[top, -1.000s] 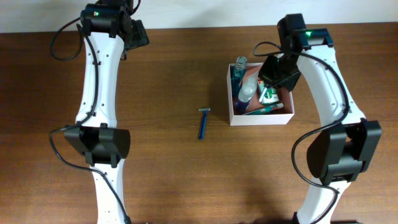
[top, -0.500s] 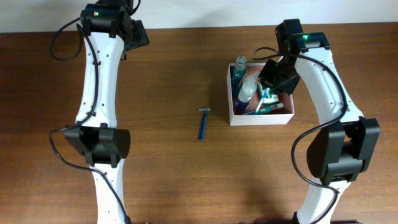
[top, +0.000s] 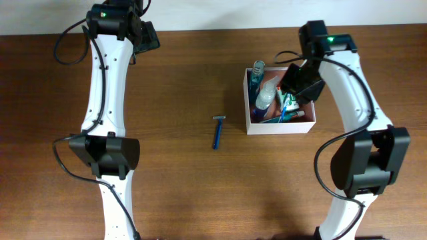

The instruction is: Pack container

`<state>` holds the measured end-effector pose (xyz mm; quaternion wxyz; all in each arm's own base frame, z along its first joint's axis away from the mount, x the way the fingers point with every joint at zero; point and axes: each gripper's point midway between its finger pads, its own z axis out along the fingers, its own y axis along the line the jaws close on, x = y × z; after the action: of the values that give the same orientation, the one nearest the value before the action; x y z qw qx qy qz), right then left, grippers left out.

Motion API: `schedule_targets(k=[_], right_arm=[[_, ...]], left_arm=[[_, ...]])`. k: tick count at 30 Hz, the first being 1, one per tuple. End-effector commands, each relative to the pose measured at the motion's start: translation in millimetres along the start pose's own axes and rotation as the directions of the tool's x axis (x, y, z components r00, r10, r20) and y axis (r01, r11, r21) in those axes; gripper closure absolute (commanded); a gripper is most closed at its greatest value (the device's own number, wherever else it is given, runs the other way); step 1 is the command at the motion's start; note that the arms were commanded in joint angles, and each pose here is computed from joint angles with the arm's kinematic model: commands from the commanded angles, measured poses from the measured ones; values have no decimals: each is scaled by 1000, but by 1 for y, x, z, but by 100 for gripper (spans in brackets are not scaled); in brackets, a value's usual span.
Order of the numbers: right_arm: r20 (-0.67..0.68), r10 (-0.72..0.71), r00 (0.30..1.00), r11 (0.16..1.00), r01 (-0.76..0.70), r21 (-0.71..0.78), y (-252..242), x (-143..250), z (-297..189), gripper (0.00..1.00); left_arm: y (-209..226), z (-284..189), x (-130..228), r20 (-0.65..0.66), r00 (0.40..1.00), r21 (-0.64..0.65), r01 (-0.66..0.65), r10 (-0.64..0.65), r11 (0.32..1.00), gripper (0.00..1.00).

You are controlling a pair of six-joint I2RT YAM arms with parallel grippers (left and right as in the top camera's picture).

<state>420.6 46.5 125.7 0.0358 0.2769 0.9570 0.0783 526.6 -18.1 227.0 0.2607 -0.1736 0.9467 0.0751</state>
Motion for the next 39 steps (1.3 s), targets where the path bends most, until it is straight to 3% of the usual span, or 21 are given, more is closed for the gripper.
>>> schedule_targets(k=[1,5,9,10,11,12,20,26,33,39], right_arm=[[61,22,998,1000,-22,3,-24,-31,-23,58],[114,108,988,994,-106,-17,-52,-56,-51,57],[173,194,966,981,-190,-38,-94,-84,-73,46],[182,215,960,977,-212,-35,-105,-89,-75,36],[190,259,947,966,-257,-32,-126,-96,-78,11],[193,286,939,958,-285,-31,-139,-100,-79,0],[224,474,852,877,-479,-31,-239,-113,-94,1],[252,577,777,807,-591,-23,-299,-110,-104,1],[256,609,751,781,-624,-25,-317,-107,-107,1],[256,608,752,781,-623,-25,-316,-107,-107,1]], left_arm=[[1,1,1,-6,1000,-3,12,-12,1000,1],[1,1,1,-6,1000,-3,12,-12,1000,1],[0,1,1,-4,1000,2,13,-13,1000,1],[-1,1,0,0,1000,4,14,-14,1000,1],[-3,1,-1,-1,1000,15,15,-15,1000,1],[-4,1,0,-4,1000,23,15,-15,1000,1],[-28,-3,27,-137,990,174,8,16,985,1],[-47,-11,48,-179,973,245,-102,148,964,2],[-71,-19,73,-202,949,256,-187,241,949,2],[-96,-16,117,-282,901,262,-259,330,930,2]])
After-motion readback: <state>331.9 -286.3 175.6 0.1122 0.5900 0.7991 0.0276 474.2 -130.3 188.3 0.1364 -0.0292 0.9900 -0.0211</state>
